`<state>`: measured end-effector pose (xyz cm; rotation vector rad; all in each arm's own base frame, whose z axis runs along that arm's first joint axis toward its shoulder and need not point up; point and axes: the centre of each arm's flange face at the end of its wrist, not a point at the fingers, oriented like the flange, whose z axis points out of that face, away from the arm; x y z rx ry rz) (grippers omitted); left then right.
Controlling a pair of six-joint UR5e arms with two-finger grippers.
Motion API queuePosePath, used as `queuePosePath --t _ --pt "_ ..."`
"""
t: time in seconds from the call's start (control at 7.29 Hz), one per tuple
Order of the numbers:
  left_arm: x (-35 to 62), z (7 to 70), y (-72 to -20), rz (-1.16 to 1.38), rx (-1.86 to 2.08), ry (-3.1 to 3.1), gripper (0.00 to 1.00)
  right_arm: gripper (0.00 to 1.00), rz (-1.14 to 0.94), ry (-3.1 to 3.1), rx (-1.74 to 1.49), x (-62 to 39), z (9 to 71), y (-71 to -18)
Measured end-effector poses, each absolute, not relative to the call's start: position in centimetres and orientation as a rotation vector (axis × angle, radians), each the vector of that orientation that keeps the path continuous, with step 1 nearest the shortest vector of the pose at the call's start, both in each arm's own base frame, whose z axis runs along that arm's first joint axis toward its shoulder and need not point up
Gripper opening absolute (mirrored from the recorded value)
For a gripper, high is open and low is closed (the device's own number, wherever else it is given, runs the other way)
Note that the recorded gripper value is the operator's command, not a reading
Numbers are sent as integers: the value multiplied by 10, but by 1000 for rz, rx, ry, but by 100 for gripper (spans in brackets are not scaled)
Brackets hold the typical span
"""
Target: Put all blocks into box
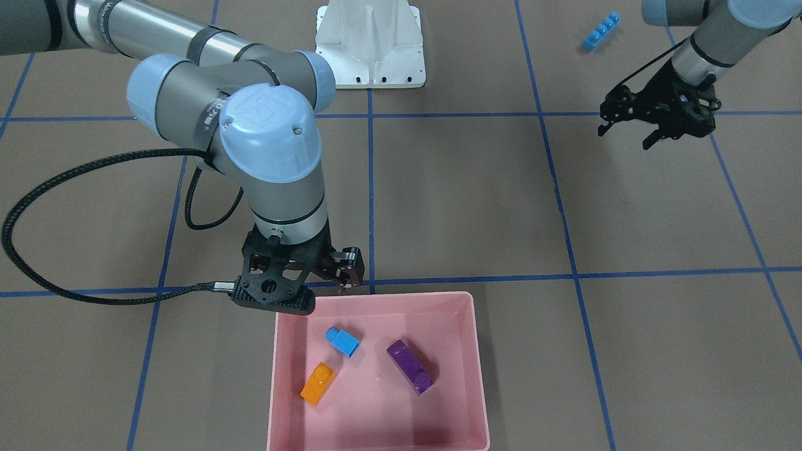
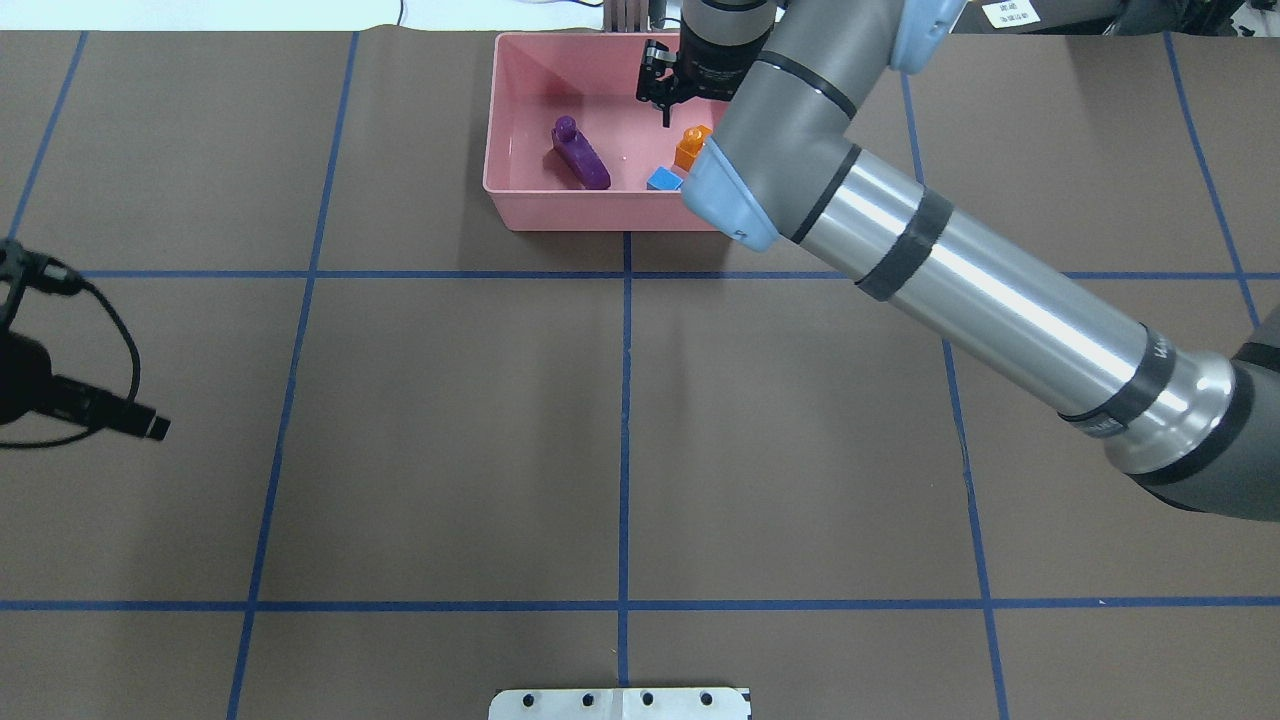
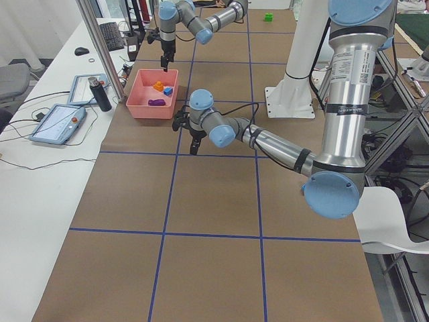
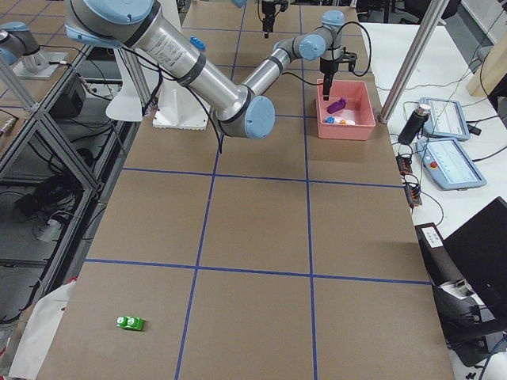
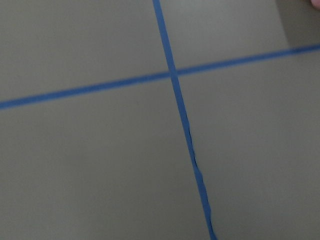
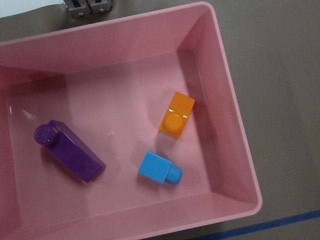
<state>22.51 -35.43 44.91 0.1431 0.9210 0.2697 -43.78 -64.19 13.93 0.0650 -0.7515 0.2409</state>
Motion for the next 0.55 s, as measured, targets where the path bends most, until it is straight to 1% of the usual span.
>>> queuePosePath --t 0.27,0.55 --pt "236 468 -273 405 75 827 100 100 175 -727 66 -373 169 -621" --pt "248 492 -213 547 5 731 100 100 103 -699 72 -306 209 -592"
